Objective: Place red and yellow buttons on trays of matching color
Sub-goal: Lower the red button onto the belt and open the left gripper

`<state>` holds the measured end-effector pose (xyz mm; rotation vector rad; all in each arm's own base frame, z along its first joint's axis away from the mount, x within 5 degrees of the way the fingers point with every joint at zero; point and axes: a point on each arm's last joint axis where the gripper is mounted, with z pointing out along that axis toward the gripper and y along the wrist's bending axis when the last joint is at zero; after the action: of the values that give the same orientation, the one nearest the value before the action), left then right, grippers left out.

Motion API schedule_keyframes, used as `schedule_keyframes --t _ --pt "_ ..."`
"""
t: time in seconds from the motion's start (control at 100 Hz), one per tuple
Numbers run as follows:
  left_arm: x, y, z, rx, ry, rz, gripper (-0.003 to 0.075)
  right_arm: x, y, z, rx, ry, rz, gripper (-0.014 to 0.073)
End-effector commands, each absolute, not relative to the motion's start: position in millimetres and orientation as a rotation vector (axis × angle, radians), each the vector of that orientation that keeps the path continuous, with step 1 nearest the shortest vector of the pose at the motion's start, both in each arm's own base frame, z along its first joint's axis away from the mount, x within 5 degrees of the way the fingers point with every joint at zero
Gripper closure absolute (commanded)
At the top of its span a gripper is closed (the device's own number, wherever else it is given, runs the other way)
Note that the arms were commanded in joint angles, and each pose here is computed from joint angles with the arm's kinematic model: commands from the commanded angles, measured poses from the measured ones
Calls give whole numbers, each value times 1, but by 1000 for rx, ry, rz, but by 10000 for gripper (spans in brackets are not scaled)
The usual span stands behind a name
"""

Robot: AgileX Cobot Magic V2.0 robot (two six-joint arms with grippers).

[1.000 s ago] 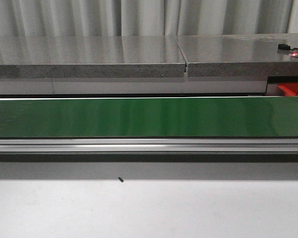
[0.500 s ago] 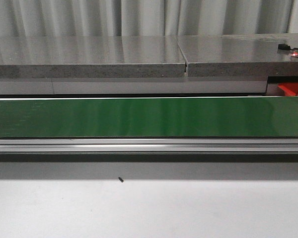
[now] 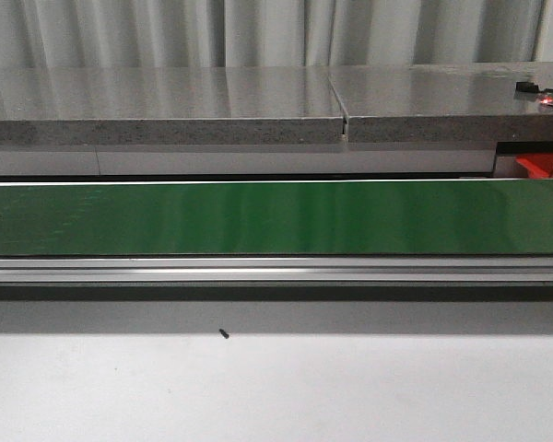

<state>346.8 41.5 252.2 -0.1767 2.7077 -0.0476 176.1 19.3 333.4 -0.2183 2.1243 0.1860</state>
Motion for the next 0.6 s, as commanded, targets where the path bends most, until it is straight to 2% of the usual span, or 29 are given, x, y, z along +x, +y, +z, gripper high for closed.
schedule_keyframes --t 0.0,0.06,0.2,0.46,0.59 --pt "347 40 276 -181 2606 -43 184 178 18 347 -202 2034 164 663" --pt "346 40 280 -187 2590 -54 154 178 18 347 -202 2034 164 663" --pt "342 38 295 -197 2542 -76 152 178 18 347 -202 2034 164 663" --pt "346 37 342 -190 2414 -94 152 178 18 347 -202 2034 164 663" --pt "348 50 365 -213 2345 -61 152 178 18 347 -202 2034 164 663"
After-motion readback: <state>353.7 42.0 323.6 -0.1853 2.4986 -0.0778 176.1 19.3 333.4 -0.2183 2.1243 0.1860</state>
